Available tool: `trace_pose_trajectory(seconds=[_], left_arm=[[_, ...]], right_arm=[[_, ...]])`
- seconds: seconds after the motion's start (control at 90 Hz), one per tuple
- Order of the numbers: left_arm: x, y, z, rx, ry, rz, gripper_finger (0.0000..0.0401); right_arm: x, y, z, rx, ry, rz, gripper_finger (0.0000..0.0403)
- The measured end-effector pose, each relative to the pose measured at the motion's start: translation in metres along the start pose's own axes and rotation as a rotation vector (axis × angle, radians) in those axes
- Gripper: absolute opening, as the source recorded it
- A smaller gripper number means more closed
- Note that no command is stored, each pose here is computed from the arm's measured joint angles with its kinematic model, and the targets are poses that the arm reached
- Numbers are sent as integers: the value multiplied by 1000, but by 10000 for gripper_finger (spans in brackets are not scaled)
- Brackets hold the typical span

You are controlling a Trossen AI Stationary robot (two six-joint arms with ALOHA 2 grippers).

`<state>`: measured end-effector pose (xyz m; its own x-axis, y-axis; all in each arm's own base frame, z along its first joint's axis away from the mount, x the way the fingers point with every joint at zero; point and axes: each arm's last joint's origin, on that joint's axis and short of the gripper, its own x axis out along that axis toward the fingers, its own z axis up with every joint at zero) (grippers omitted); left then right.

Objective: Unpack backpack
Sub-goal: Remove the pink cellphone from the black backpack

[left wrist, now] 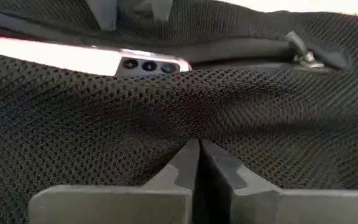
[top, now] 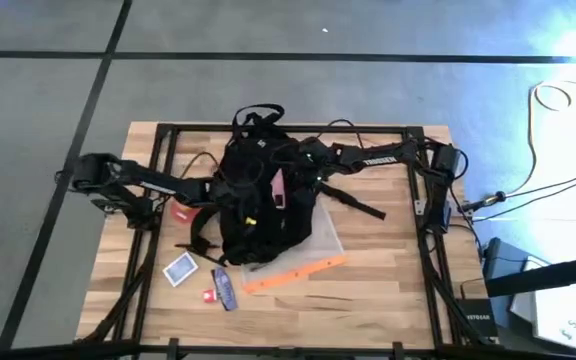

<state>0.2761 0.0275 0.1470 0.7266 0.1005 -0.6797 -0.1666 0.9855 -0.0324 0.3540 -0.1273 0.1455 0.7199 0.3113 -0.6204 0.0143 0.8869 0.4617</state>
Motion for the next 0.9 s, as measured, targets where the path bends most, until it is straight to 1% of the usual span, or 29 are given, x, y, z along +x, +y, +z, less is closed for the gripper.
trace_pose_trajectory(seconds=[0.133, 0.2, 0.289, 0.333, 0.456, 0.567, 0.756, 0.9], left_arm=[[18, 3, -10, -5, 49, 10, 0], [24, 3, -13, -5, 59, 9, 0], [29, 3, -15, 10, 50, 10, 0], [30, 4, -15, 20, 46, 11, 0], [31, 9, -15, 15, 44, 15, 0], [31, 11, -15, 2, 45, 19, 0], [31, 12, -16, 1, 45, 21, 0], [31, 12, -16, 0, 45, 25, 0]], right_arm=[[4, 4, -4, 102, -21, 25, 186], [5, 6, -3, 123, -28, 39, 186], [6, 7, -3, 133, -29, 44, 186], [6, 7, -2, 156, -38, 30, 186], [6, 7, 3, 212, -84, 40, 186], [4, 2, 0, 242, -70, -30, 186], [1, -1, 5, 291, -113, -19, 186], [1, -3, 2, 300, -104, -79, 186]])
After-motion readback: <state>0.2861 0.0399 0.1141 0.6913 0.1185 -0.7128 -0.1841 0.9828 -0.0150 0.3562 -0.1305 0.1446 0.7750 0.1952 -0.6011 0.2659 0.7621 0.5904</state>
